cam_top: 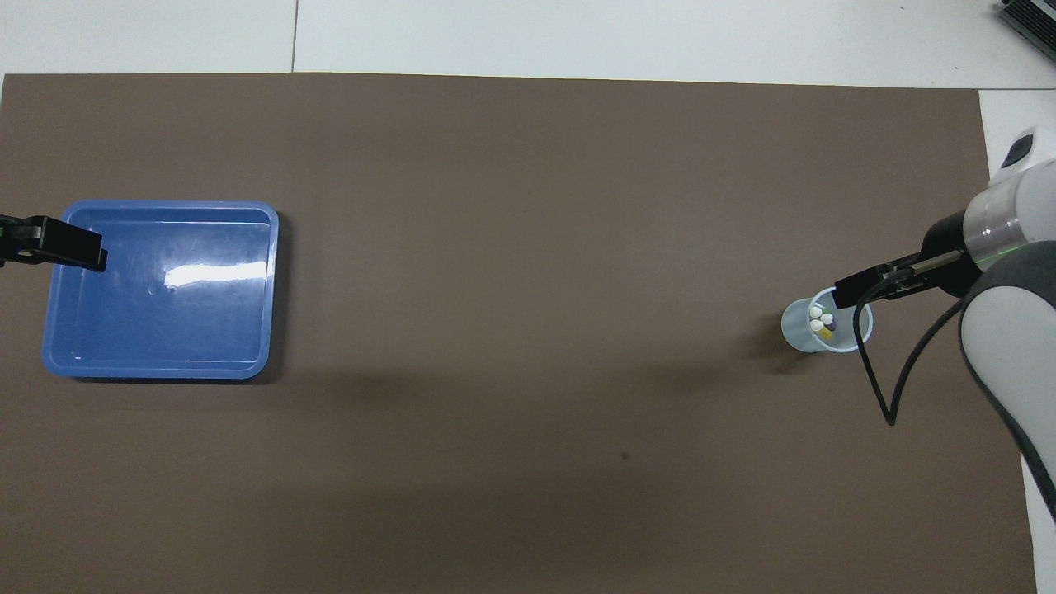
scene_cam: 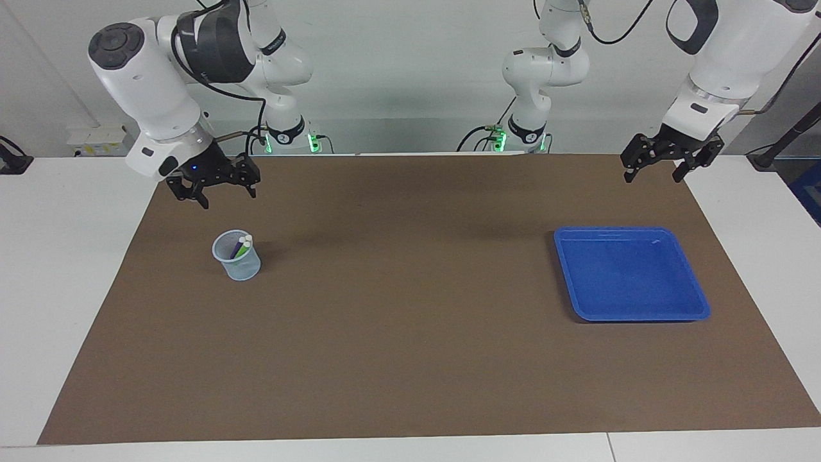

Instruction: Transfer and insert pens with both arms

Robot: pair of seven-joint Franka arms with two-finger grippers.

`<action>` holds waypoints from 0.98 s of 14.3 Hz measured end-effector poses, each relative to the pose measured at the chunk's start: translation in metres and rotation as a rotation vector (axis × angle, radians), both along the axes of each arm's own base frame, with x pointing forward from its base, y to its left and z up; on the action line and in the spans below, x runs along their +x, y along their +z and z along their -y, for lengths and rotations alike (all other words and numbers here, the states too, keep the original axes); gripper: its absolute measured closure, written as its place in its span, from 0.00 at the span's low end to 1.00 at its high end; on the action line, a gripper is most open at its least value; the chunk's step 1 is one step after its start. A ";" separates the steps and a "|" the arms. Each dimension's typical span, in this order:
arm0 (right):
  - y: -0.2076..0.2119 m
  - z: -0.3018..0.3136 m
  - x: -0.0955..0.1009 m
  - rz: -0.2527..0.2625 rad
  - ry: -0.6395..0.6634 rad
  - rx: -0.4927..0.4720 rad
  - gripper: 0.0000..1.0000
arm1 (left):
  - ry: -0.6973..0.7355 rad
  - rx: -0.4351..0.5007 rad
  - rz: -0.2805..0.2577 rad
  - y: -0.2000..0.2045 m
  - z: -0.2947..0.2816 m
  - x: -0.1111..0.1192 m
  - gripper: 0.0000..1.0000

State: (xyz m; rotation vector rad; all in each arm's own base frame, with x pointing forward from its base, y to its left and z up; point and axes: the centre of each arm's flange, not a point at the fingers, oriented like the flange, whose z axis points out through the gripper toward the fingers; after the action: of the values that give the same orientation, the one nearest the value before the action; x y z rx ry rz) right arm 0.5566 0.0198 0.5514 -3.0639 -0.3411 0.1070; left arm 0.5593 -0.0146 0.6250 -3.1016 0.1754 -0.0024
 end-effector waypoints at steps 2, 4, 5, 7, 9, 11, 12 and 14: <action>0.000 0.000 0.000 0.000 0.000 0.000 0.00 | 0.000 0.000 0.000 0.000 0.000 0.000 0.00; 0.000 0.000 0.000 0.000 0.000 0.000 0.00 | 0.002 0.000 0.001 0.001 -0.001 0.000 0.00; 0.000 0.000 0.000 0.000 0.000 0.000 0.00 | 0.003 0.000 0.003 0.001 -0.002 0.000 0.00; 0.000 0.000 0.000 0.000 -0.001 0.000 0.00 | 0.003 0.000 0.009 0.004 -0.002 0.000 0.00; 0.000 0.000 0.000 0.000 -0.001 0.000 0.00 | 0.003 0.000 0.012 0.005 -0.001 0.000 0.00; 0.000 0.000 0.000 0.000 -0.001 0.000 0.00 | 0.003 0.000 0.012 0.005 -0.001 0.000 0.00; 0.000 0.000 0.000 0.000 -0.001 0.000 0.00 | 0.003 0.000 0.012 0.005 -0.001 0.000 0.00; 0.000 0.000 0.000 0.000 -0.001 0.000 0.00 | 0.003 0.000 0.012 0.005 -0.001 0.000 0.00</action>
State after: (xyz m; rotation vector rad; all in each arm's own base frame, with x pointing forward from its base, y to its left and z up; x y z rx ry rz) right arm 0.5566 0.0193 0.5513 -3.0640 -0.3396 0.1073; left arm 0.5596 -0.0131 0.6304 -3.1014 0.1711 -0.0208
